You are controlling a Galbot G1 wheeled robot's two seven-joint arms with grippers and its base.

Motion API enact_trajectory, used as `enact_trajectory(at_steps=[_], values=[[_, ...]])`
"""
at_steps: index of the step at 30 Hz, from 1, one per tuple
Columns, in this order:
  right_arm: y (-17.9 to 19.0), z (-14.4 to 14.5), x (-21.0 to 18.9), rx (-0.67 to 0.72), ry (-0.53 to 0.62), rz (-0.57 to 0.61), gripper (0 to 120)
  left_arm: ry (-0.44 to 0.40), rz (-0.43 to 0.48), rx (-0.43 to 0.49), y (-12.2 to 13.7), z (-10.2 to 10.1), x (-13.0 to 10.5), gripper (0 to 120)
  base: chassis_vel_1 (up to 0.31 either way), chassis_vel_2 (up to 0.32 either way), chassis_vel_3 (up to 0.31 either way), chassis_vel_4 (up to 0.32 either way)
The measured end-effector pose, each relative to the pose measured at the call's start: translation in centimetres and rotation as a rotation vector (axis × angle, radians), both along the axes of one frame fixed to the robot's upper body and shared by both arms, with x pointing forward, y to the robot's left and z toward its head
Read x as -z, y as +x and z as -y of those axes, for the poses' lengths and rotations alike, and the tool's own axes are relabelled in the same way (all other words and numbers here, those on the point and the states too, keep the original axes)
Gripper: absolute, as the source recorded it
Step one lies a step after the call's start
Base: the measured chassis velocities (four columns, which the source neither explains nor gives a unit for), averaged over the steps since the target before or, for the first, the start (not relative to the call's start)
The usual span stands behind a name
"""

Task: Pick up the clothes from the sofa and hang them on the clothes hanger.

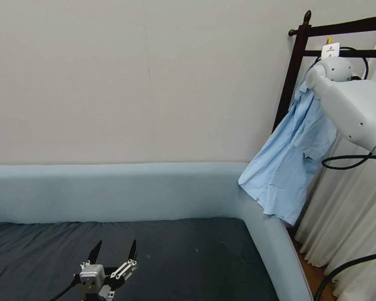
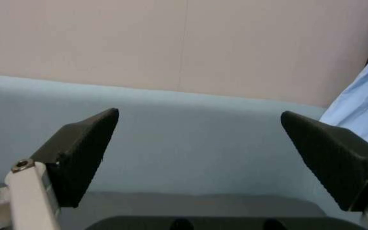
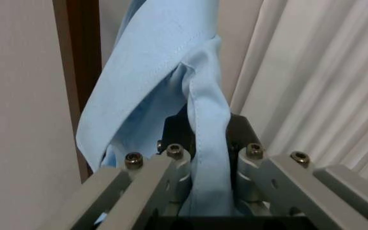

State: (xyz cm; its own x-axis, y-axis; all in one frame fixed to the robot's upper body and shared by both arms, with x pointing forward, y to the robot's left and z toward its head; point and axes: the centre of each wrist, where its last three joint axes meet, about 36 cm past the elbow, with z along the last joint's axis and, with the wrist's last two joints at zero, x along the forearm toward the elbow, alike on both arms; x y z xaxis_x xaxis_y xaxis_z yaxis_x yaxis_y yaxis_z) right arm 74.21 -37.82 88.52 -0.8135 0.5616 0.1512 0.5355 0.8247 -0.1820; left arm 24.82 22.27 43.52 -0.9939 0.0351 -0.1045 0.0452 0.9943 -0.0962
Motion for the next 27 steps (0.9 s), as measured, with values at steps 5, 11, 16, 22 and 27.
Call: enact_trajectory(at_steps=[5, 11, 16, 22, 27], values=[[-0.2, -0.9, 0.3, -0.021, 0.03, -0.041, 7, -0.005, 0.005, -0.001, 0.0, 0.1, -0.1, 100, 0.0, 0.0, 0.0, 0.0], [-0.1, -1.0, 0.5, -0.021, 0.052, -0.07, 7, -0.009, 0.009, -0.005, -0.2, 0.0, -0.1, 100, 0.0, 0.0, 0.0, 0.0], [-0.2, -0.9, 0.2, -0.036, 0.071, -0.08, 7, -0.016, 0.009, -0.008, -0.3, 0.1, 0.0, 100, 0.0, 0.0, 0.0, 0.0], [-1.6, -0.6, 1.1, -0.084, -0.012, -0.043, 31, -0.02, 0.007, -0.012, -0.3, 0.2, 0.2, 100, 0.0, 0.0, 0.0, 0.0], [-4.3, 0.2, 2.8, -0.153, -0.062, 0.044, 49, -0.017, 0.002, -0.017, -0.3, 0.3, 0.5, 100, 0.0, 0.0, 0.0, 0.0]])
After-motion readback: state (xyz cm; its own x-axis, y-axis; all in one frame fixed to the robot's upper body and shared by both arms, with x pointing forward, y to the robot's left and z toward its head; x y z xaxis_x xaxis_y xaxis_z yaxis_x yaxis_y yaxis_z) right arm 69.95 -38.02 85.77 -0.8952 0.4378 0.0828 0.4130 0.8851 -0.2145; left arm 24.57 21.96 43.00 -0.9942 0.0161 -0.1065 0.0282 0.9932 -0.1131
